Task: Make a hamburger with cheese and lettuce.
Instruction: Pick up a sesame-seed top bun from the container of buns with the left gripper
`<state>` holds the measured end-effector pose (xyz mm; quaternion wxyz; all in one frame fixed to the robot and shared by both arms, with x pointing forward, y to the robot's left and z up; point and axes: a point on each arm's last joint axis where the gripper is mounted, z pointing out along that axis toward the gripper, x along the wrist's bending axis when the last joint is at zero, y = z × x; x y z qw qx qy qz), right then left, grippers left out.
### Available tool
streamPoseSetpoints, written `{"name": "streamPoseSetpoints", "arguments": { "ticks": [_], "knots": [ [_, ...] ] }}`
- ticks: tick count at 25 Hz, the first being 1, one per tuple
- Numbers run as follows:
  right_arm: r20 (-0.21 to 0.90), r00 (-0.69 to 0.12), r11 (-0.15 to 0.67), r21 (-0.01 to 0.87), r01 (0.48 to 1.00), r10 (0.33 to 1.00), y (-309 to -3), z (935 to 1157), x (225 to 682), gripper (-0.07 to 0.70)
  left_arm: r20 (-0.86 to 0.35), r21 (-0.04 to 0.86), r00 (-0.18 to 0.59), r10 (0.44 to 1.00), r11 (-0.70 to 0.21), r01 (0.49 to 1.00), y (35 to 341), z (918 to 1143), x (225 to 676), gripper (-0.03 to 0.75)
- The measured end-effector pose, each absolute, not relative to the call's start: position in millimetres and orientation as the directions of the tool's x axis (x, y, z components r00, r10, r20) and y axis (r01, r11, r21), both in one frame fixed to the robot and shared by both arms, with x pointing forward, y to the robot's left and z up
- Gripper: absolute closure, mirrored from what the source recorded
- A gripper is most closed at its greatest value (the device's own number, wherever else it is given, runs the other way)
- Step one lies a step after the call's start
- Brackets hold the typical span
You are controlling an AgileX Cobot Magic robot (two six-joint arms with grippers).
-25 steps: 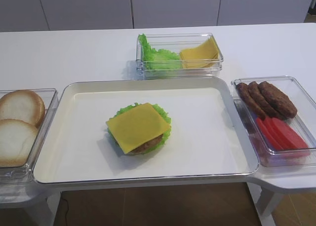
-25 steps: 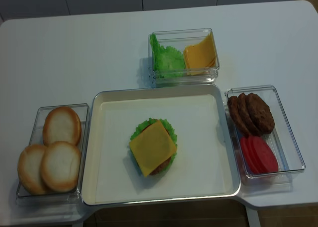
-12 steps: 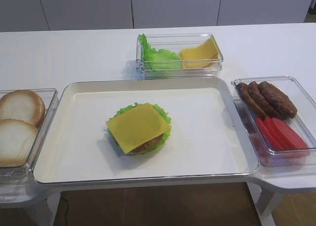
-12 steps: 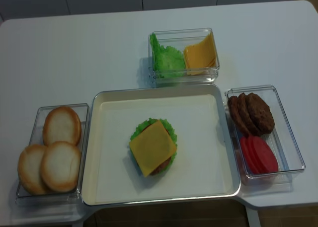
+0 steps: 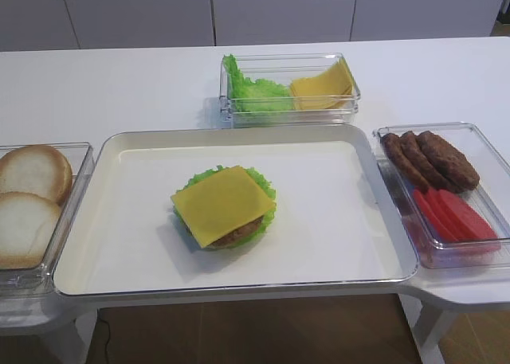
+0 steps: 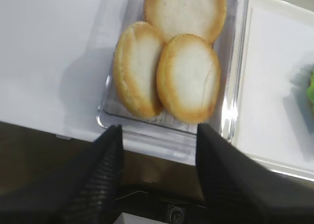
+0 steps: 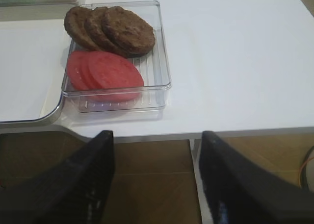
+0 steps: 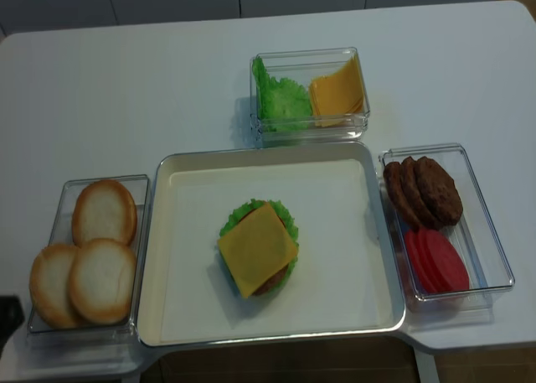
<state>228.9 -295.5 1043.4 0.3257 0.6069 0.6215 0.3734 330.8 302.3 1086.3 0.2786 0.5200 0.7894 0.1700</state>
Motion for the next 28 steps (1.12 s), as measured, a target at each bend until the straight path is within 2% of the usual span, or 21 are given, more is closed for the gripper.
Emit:
{"name": "streamPoseSetpoints", "arguments": {
  "ticks": [10,13,17,21,28],
  "knots": [
    [0.048,-0.051,-0.015,0.859,0.511,0.998,-295.5,1043.4,228.9,0.216,-0.233,0.443,-0.355,0.905,0.424,0.790,308.7,1082.3,408.2,0.356],
    [0.047,-0.050,-0.015,0.859,0.511,0.998,-295.7,1043.4,228.9,0.216,-0.209,0.400,-0.366,0.907,0.420,0.814,313.2,1072.6,419.6,0.356],
    [0.047,-0.050,-0.015,0.859,0.511,0.998,-295.7,1043.4,228.9,0.216,-0.222,0.374,-0.388,0.895,0.445,0.813,326.1,1066.2,426.6,0.356],
    [0.047,-0.050,-0.015,0.859,0.511,0.998,-295.7,1043.4,228.9,0.216,-0.265,0.347,-0.357,0.896,0.434,0.832,333.0,1059.8,433.2,0.356],
    [0.047,-0.050,-0.015,0.859,0.511,0.998,-295.7,1043.4,228.9,0.216,-0.236,0.299,-0.318,0.918,0.380,0.875,337.4,1043.7,445.9,0.356]
  ]
}}
